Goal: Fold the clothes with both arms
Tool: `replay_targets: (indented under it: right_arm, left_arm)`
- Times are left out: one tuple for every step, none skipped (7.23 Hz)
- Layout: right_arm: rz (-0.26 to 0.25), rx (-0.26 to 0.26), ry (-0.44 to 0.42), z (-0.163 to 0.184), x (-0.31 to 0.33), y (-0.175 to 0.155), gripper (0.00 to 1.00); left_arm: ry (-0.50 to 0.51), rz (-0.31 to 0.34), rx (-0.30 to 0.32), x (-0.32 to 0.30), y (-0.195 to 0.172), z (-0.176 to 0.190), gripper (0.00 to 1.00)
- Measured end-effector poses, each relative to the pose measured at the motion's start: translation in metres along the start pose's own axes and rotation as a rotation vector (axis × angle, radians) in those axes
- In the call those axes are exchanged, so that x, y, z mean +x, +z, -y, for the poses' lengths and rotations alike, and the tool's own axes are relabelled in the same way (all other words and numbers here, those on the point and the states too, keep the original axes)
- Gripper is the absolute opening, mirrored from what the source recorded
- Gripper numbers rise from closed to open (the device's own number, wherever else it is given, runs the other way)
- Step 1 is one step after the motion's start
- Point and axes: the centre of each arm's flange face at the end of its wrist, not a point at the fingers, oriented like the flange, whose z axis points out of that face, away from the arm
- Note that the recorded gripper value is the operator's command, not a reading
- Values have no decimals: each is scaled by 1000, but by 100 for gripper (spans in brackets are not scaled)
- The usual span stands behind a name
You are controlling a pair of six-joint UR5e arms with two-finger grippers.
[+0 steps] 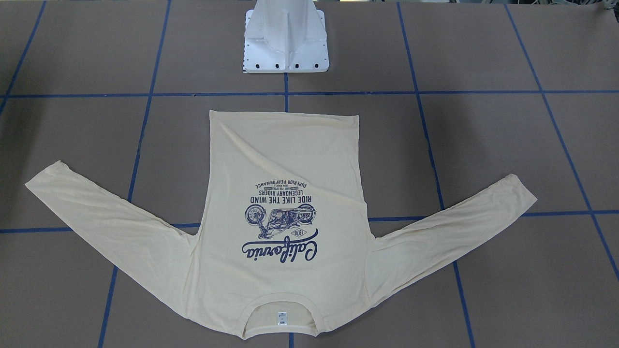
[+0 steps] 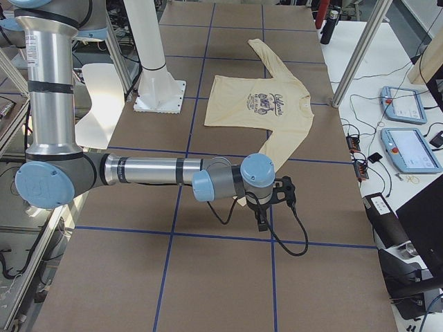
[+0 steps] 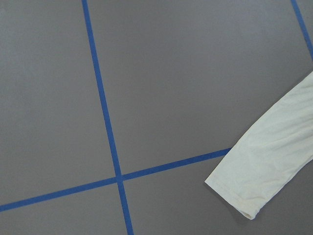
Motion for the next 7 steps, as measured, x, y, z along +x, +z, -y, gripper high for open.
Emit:
replay_targets:
  right_arm:
    - [19,3,13,2,-17,15,100]
    - [32,7,25,2,-35,33,100]
    - [32,20,24,-3,-50,52,100]
    - [25,29,48,-6,-68,71,100]
    - [24,30,99,-9,-88,91,100]
    - [23,30,141,-16,-108,112,100]
    - [19,28,152,-26,-118,133,99]
  left_arm:
    - [11,-1,10,-1,1,0,99]
    - [13,0,11,-3,3,-1,99]
    - [12,0,11,-5,5,-3,99]
    - [3,-1,15,-6,6,-5,99]
    - [-21,-3,27,-5,5,-5,99]
    - [-61,-7,47,-3,3,-5,99]
    - [-99,-11,64,-1,2,-4,99]
